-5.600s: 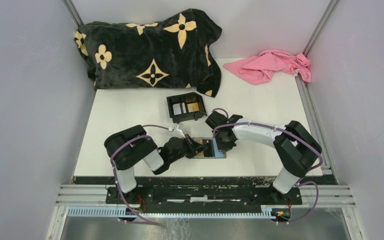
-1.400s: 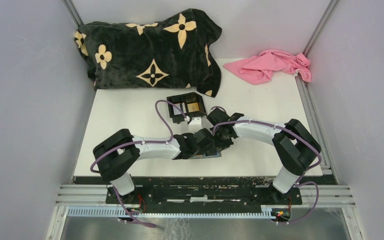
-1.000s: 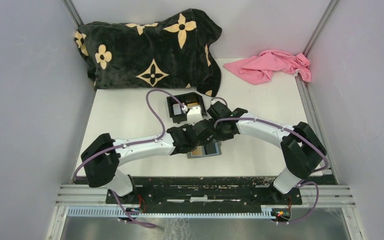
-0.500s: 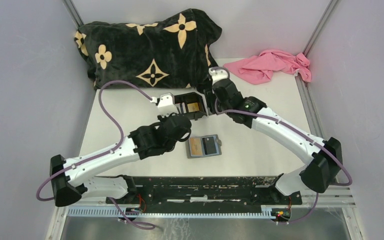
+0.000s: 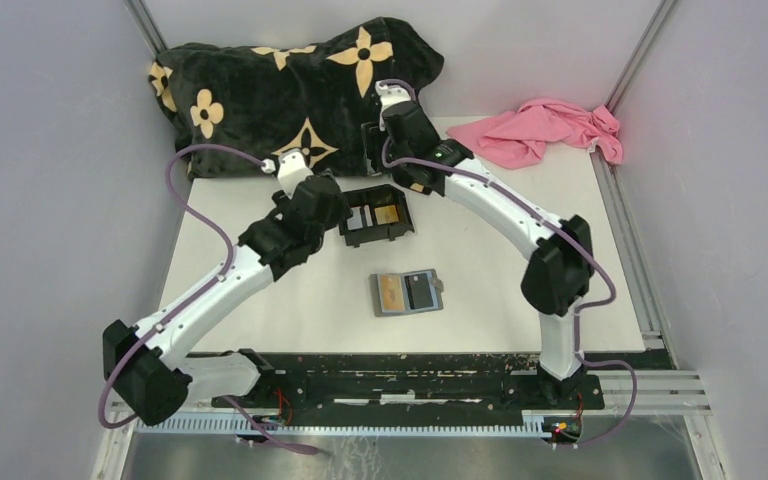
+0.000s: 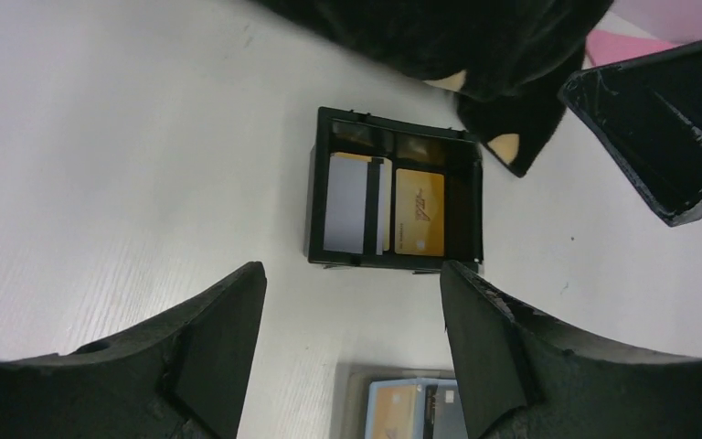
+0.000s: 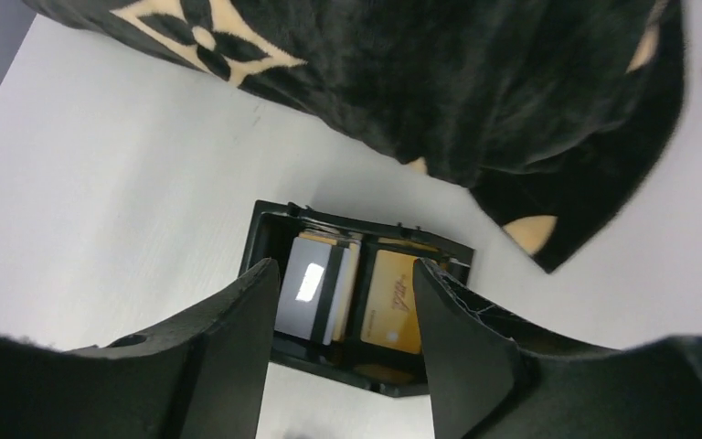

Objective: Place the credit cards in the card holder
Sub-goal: Pick up the credit card from the storage box.

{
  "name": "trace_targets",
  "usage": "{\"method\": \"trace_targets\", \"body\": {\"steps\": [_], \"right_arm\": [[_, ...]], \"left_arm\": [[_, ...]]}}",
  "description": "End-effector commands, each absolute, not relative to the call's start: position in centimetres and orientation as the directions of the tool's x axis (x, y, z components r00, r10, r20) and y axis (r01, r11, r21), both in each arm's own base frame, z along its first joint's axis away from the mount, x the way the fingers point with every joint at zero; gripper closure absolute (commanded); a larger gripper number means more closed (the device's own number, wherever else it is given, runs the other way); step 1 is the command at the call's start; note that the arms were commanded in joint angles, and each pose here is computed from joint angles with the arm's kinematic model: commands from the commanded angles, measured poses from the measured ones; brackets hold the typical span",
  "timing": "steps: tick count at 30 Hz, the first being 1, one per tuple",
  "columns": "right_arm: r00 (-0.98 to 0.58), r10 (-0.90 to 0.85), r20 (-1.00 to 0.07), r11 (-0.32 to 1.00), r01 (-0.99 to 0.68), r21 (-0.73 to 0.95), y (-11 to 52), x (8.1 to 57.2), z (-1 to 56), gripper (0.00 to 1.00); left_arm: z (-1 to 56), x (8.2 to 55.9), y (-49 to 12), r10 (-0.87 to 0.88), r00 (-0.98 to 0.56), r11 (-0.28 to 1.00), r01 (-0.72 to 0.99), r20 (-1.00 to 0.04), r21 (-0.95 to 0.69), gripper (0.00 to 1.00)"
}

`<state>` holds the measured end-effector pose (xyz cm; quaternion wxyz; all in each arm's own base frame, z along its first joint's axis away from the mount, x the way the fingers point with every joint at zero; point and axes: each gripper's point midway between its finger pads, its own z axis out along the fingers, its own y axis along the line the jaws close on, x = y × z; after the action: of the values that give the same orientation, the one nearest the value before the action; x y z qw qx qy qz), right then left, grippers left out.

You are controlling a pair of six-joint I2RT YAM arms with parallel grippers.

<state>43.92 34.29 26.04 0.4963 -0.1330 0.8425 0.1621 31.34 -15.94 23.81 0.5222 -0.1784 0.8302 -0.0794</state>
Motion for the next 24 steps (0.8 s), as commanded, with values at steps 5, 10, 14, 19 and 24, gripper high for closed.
{"method": "trace_targets", "body": {"steps": [5,10,14,19,24], "right_arm": [[-0.699,0.000,-0.715,0.816,-0.413,0.404,37.4,46.0,20.0,0.47],[-0.752,-0.043,-0.658,0.803,-0.418,0.425,38.2,45.4,17.4,0.49],[-0.790,-0.044,-0.611,0.788,-0.404,0.465,38.7,45.0,16.3,0.50],[-0.837,-0.045,-0.545,0.778,-0.372,0.506,38.9,44.4,14.3,0.50],[-0.866,-0.063,-0.495,0.781,-0.352,0.516,38.8,43.7,12.2,0.50]], "left_arm": [[20.6,35.3,-15.3,-0.423,-0.491,0.906,-0.224,-0.761,-0.360,0.31],[17.1,36.9,-16.8,-0.418,-0.568,0.907,-0.210,-0.709,-0.366,0.42],[15.7,37.7,-17.4,-0.414,-0.586,0.907,-0.197,-0.697,-0.373,0.43],[14.1,38.2,-17.5,-0.394,-0.613,0.916,-0.196,-0.685,-0.351,0.43],[12.8,38.3,-17.2,-0.378,-0.634,0.923,-0.202,-0.675,-0.327,0.43]]}}
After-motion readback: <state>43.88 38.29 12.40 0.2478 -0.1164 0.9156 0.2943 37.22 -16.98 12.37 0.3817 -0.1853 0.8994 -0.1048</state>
